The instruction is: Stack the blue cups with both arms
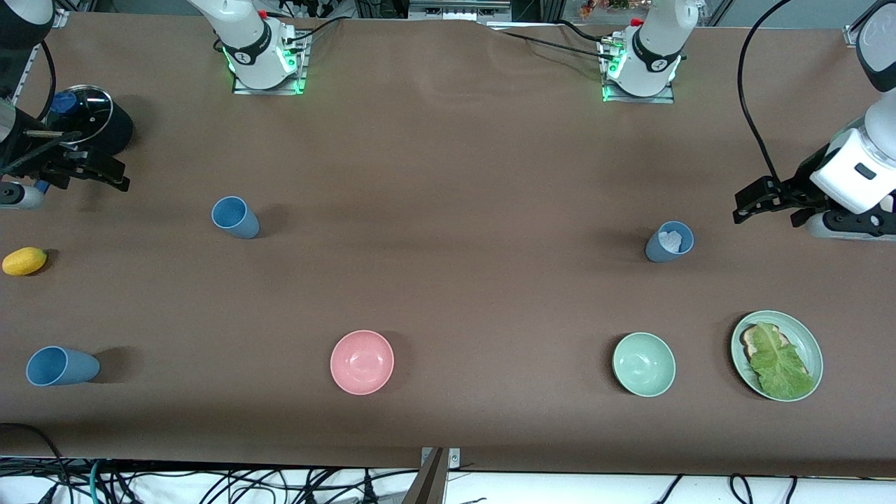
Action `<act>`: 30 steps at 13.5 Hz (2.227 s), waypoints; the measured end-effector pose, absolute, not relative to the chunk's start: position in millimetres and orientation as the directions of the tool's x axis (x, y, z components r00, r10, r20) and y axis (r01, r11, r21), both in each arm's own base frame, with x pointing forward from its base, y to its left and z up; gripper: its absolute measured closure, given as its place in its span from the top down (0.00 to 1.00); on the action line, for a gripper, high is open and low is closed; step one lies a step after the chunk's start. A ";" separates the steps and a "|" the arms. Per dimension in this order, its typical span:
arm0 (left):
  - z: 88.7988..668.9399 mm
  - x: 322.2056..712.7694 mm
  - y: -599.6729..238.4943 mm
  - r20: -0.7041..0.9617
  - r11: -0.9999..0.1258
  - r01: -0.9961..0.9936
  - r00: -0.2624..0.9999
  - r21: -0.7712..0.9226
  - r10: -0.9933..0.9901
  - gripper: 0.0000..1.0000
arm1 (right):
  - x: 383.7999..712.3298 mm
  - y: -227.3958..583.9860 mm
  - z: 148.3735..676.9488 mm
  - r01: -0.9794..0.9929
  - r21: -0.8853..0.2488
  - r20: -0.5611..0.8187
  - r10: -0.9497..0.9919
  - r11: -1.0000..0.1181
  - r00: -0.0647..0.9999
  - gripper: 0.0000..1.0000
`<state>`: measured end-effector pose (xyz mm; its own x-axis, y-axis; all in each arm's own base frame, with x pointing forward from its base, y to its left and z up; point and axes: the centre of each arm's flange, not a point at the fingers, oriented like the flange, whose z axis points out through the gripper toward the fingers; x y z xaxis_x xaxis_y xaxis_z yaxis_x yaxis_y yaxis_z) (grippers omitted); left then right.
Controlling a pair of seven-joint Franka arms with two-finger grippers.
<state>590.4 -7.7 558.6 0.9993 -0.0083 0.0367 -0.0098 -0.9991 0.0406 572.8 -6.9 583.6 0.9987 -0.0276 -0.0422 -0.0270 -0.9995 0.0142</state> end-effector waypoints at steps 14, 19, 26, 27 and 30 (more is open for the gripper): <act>558.4 590.3 -12.4 0.036 -0.999 -0.015 0.999 0.041 -0.013 1.00 | 574.4 -6.9 580.8 -0.029 0.014 -0.045 -0.030 -0.999 0.999 1.00; 558.4 590.3 -12.5 0.036 -0.999 -0.014 0.999 0.041 -0.013 1.00 | 574.4 -6.9 580.8 -0.029 0.014 -0.045 -0.030 -0.999 0.999 1.00; 558.4 590.3 -12.7 0.036 -0.999 -0.015 0.999 0.041 -0.013 1.00 | 574.2 -6.9 580.7 -0.030 0.014 -0.046 -0.031 -0.999 0.998 1.00; 558.4 590.3 -13.0 0.036 -0.999 -0.015 0.999 0.041 -0.014 1.00 | 574.2 -6.9 580.7 -0.030 0.014 -0.046 -0.031 -0.999 0.998 1.00; 558.4 590.3 -13.0 0.036 -0.999 -0.015 0.999 0.041 -0.014 1.00 | 574.2 -6.9 580.7 -0.030 0.014 -0.046 -0.031 -0.999 0.998 1.00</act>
<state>590.3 -13.0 558.4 0.9993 -0.0137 0.0361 -0.0152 -0.9990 0.0413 574.2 -6.9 580.7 0.9985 -0.0311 -0.0459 -0.0304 -0.9994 0.0144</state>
